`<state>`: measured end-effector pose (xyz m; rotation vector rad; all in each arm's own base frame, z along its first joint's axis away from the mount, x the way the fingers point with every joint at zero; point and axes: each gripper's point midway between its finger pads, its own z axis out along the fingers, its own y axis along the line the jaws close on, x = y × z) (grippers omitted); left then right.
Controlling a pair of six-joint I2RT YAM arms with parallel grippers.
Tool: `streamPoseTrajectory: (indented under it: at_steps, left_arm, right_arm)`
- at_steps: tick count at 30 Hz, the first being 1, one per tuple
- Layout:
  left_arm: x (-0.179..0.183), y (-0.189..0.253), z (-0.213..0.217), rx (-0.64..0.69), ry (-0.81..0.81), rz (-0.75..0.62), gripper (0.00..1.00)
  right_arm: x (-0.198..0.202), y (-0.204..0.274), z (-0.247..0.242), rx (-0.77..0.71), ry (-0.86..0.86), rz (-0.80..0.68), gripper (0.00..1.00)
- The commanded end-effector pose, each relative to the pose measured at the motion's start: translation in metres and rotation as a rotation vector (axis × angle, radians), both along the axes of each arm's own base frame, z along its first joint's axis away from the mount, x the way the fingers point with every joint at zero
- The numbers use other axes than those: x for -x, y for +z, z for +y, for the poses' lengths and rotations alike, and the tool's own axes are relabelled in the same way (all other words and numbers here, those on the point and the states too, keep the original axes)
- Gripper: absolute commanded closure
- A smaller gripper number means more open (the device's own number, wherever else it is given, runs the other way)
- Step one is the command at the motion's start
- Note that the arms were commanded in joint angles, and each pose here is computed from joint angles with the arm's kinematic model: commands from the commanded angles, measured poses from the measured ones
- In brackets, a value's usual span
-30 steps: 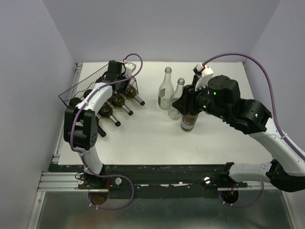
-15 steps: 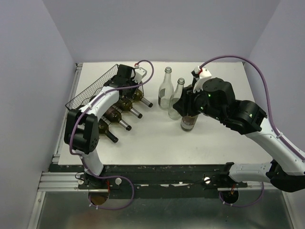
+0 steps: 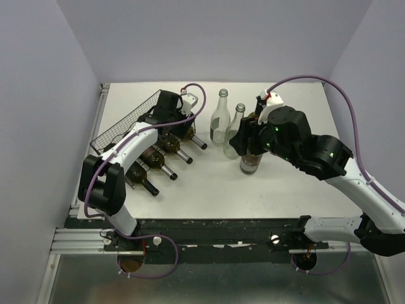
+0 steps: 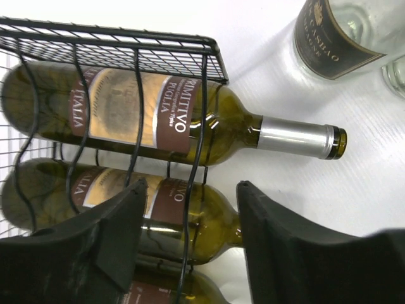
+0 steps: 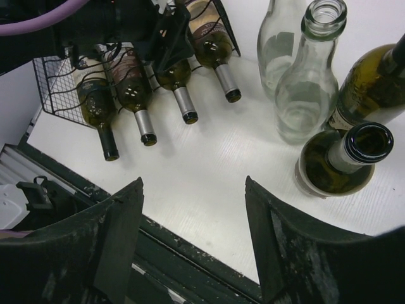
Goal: Put the wine bottle on the wine rack
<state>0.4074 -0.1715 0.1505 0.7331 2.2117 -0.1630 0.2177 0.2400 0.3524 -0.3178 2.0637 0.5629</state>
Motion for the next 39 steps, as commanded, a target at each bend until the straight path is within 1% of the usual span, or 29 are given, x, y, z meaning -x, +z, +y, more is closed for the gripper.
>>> streamPoseTrajectory:
  at_steps: [1,2,7,10,12,17,20,21,24,28,29,32,34,39]
  left_arm:
    - [-0.004,0.041,0.017,-0.009,0.096,-0.134,0.04]
    - [-0.004,0.045,0.020,-0.006,0.110,-0.148,0.01]
    - [0.007,0.076,0.031,0.030,0.169,-0.220,0.01]
    - [0.021,0.095,0.035,0.089,0.203,-0.248,0.01]
    - [0.035,0.103,0.038,0.159,0.261,-0.217,0.01]
    - [0.072,0.119,0.029,0.354,0.339,-0.097,0.01]
    - [0.089,0.121,0.035,0.425,0.428,-0.057,0.01]
    - [0.094,0.124,0.036,0.439,0.433,-0.054,0.01]
    - [0.110,0.135,0.035,0.483,0.408,-0.047,0.01]
    - [0.127,0.157,0.045,0.545,0.410,-0.126,0.01]
    - [0.131,0.163,0.043,0.570,0.384,-0.149,0.01]
    - [0.151,0.180,0.032,0.659,0.263,-0.193,0.01]
    - [0.161,0.188,0.028,0.711,0.231,-0.202,0.01]
    - [0.184,0.190,0.020,0.734,0.141,-0.163,0.01]
  right_arm:
    - [-0.003,0.003,-0.012,-0.002,-0.055,-0.025,0.21]
    - [-0.002,0.003,-0.014,0.002,-0.060,-0.024,0.20]
    - [-0.006,-0.007,-0.029,0.056,-0.123,-0.029,0.16]
    - [-0.008,-0.013,-0.040,0.101,-0.160,-0.034,0.14]
    - [-0.010,-0.013,-0.046,0.116,-0.185,-0.042,0.12]
    - [-0.014,-0.012,-0.063,0.137,-0.277,-0.050,0.09]
    - [-0.014,-0.012,-0.076,0.154,-0.342,-0.050,0.09]
    - [-0.014,-0.013,-0.081,0.161,-0.367,-0.051,0.09]
    - [-0.014,-0.017,-0.091,0.171,-0.412,-0.053,0.09]
    - [-0.017,-0.032,-0.096,0.201,-0.458,-0.042,0.11]
    - [-0.018,-0.036,-0.095,0.209,-0.463,-0.045,0.12]
    - [-0.027,-0.045,-0.089,0.223,-0.494,-0.046,0.20]
    - [-0.035,-0.053,-0.083,0.246,-0.512,-0.043,0.23]
    - [-0.057,-0.072,-0.070,0.314,-0.570,-0.066,0.27]
